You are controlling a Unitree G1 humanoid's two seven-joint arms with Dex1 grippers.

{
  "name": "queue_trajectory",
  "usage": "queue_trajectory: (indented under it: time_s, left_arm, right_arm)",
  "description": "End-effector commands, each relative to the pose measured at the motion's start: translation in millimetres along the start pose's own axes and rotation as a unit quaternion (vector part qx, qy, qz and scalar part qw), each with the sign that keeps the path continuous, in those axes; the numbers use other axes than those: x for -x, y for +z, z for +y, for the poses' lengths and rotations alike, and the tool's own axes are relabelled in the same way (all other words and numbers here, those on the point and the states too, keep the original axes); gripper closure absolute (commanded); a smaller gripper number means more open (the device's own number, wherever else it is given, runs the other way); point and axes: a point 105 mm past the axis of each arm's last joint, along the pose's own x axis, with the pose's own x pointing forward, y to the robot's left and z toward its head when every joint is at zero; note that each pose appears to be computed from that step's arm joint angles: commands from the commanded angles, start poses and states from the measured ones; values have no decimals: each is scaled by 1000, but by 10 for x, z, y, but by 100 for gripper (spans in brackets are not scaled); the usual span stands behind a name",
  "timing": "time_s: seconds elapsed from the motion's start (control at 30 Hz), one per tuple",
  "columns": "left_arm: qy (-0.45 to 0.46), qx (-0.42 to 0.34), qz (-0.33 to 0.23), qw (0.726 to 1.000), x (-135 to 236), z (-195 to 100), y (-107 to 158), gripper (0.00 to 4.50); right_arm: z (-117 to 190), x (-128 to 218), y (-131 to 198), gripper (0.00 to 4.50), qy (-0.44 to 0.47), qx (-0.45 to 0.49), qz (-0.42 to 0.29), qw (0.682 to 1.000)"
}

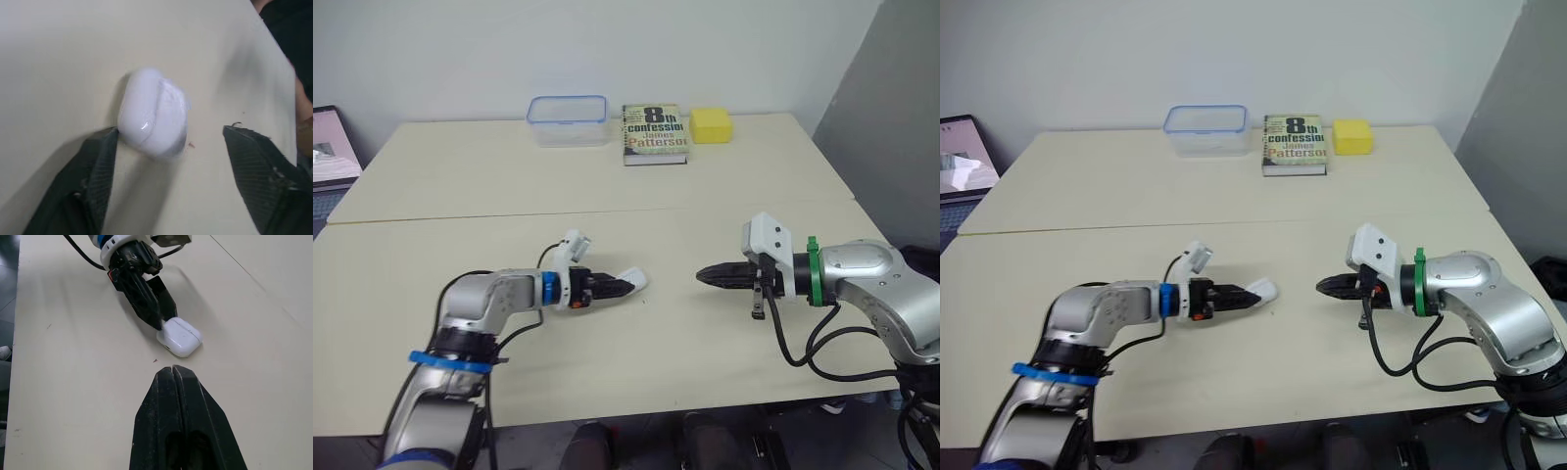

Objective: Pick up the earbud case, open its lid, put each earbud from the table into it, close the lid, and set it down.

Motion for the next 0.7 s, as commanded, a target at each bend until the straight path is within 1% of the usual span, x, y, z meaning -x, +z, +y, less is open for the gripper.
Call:
queue_trajectory:
  time_s: [0.03,0.1,0.17,0.2,0.3,0.37,0.43,0.47,0.53,0.6,0.7]
  left_arm:
    - [81,-61,32,994,358,215,-235,4]
    - [101,-84,15,991,514,233,-217,0]
    - [112,-152,-7,982,692,202,-132,0]
    - [114,-177,-25,977,771,163,-67,0]
    - [90,-254,-71,960,997,-95,95,0]
    - [86,-275,-80,954,1061,-175,118,0]
    - [124,-305,-91,940,1214,-238,151,0]
    - [142,-320,-88,933,1281,-263,142,0]
    - [151,-338,-76,926,1335,-318,91,0]
    - [145,-343,-56,926,1348,-370,-2,0]
    - [140,-341,-67,927,1357,-401,-10,0]
  right_arm:
    - [0,132,102,450,-4,40,-9,999]
    - [-15,195,83,411,-5,56,2,998]
    - [-49,290,75,355,-11,76,15,997]
    - [-68,341,73,318,-14,87,22,996]
    - [-106,512,85,212,-15,110,40,993]
    - [-116,569,87,142,-14,118,44,992]
    - [-127,679,67,73,-13,139,60,988]
    - [-132,726,54,38,-14,146,66,987]
    - [-130,780,16,38,-11,151,75,986]
    - [-125,816,-50,38,-7,157,88,984]
    - [-140,821,-94,38,-9,163,91,982]
